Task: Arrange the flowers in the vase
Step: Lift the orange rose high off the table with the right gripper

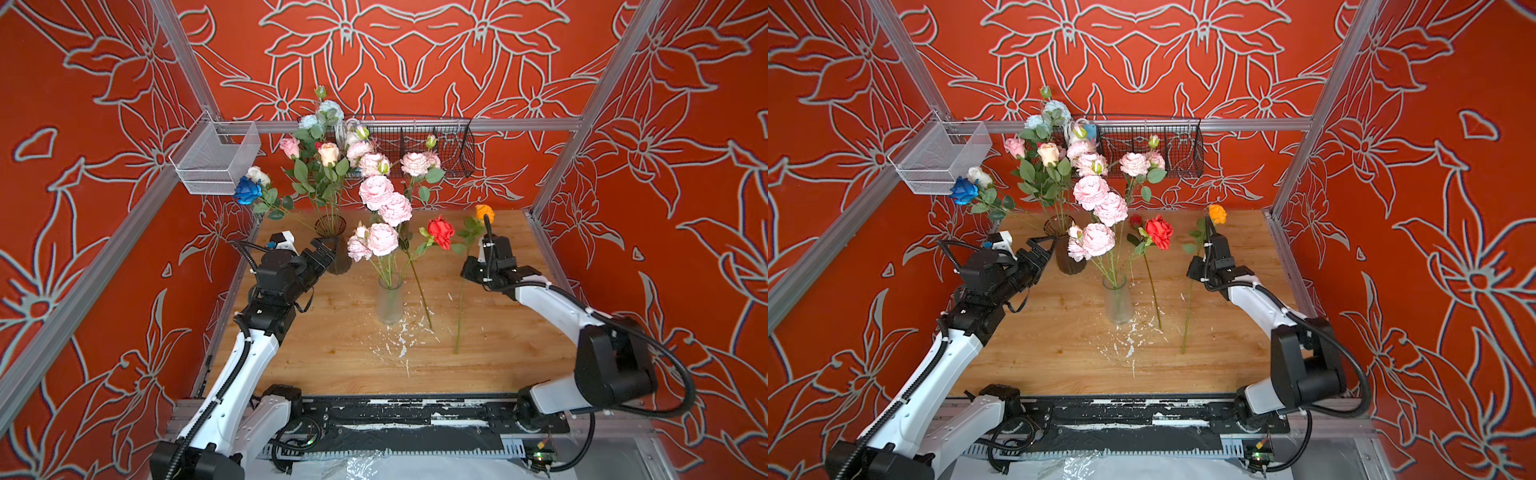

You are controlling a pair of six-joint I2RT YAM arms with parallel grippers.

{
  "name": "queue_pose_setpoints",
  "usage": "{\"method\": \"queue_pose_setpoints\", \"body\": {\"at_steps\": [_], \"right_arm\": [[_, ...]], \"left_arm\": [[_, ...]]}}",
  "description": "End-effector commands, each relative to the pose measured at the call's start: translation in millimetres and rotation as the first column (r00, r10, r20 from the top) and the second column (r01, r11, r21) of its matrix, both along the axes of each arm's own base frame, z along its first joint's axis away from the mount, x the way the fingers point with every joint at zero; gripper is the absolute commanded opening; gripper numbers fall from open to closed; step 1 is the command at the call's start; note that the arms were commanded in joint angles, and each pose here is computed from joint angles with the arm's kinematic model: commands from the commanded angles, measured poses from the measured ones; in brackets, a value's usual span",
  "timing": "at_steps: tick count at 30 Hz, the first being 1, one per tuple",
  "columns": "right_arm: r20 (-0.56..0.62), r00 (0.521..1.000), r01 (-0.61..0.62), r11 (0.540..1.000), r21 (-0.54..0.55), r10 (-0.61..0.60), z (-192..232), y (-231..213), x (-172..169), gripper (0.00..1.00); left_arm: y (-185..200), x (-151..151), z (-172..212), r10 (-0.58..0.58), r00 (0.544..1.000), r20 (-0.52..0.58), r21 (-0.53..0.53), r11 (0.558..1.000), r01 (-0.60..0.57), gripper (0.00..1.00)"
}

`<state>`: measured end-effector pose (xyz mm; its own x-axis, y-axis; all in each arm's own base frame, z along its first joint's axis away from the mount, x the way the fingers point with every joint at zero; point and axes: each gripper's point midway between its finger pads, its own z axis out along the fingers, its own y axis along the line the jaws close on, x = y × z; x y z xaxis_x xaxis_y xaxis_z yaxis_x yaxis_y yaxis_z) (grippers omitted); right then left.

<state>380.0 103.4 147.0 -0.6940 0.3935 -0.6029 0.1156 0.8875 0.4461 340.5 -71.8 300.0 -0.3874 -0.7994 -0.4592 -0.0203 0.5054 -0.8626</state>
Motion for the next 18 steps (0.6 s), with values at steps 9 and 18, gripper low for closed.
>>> {"method": "queue_pose_setpoints", "body": {"at_steps": [9,18], "right_arm": [[0.557,0.830,-0.149,0.975,0.166,0.032,119.6,14.0,-82.8,0.00],[0.775,0.631,-0.267,0.945,0.188,0.024,229.8,30.7,-122.5,0.00]], "left_arm": [[15.7,-7.4,23.6,0.068,0.993,0.092,0.042,0.997,-0.072,1.00],[32.2,-17.1,36.2,0.140,0.978,0.156,0.077,0.985,-0.153,1.00]]}}
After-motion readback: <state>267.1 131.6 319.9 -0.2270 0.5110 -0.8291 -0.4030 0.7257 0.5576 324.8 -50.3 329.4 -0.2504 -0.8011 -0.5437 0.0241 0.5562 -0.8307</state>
